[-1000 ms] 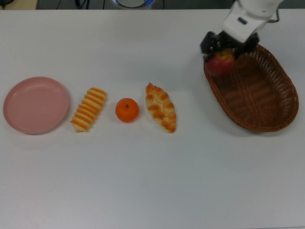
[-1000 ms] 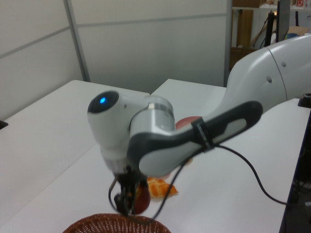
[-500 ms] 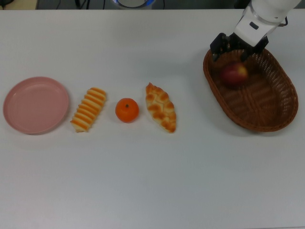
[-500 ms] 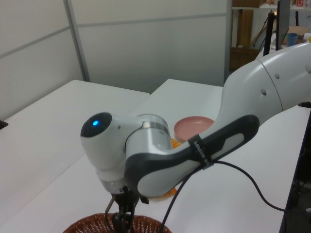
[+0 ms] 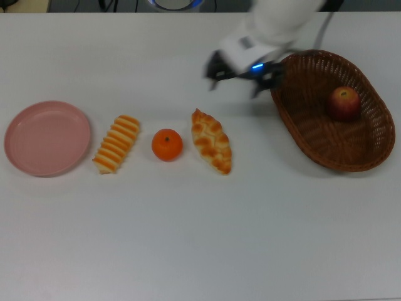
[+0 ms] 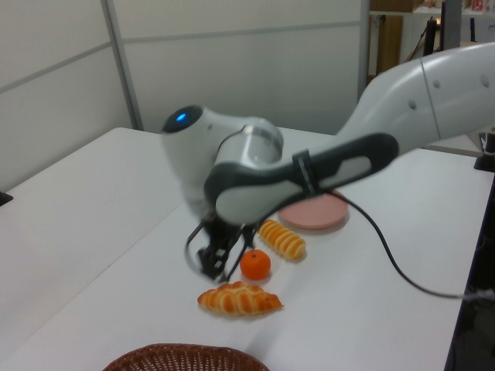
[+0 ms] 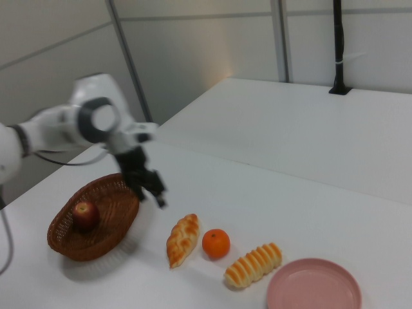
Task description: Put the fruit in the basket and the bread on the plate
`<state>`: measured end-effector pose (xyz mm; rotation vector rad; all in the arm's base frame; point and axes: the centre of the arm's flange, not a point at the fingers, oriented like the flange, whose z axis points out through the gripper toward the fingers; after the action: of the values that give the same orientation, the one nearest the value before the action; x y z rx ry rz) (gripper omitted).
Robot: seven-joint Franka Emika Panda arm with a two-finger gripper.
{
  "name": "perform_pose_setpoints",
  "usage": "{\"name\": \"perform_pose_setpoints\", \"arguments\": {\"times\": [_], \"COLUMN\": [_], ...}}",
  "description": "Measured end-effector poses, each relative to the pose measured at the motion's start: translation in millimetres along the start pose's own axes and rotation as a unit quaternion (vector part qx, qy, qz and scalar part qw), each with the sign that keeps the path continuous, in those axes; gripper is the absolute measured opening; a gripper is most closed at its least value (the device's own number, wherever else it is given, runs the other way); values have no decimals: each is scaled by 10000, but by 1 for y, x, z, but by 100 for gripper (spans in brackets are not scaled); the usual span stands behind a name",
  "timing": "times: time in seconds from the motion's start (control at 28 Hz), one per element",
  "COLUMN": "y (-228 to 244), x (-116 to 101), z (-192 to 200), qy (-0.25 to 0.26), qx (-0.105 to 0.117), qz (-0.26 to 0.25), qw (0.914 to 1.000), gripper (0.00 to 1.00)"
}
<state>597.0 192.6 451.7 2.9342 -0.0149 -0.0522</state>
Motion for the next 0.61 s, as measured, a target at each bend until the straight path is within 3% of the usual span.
{"name": "perform_pose_setpoints", "arguments": {"times": [0.21, 0.36, 0.61], "y": [58, 40, 18], "x": [24, 25, 27], "z": [41, 67, 97], "qy": [-36, 171, 173], "qx": [-250, -391, -434], "qz": [-138, -404, -603], "qw": [9996, 9983, 9971], "gripper": [100, 100, 100]}}
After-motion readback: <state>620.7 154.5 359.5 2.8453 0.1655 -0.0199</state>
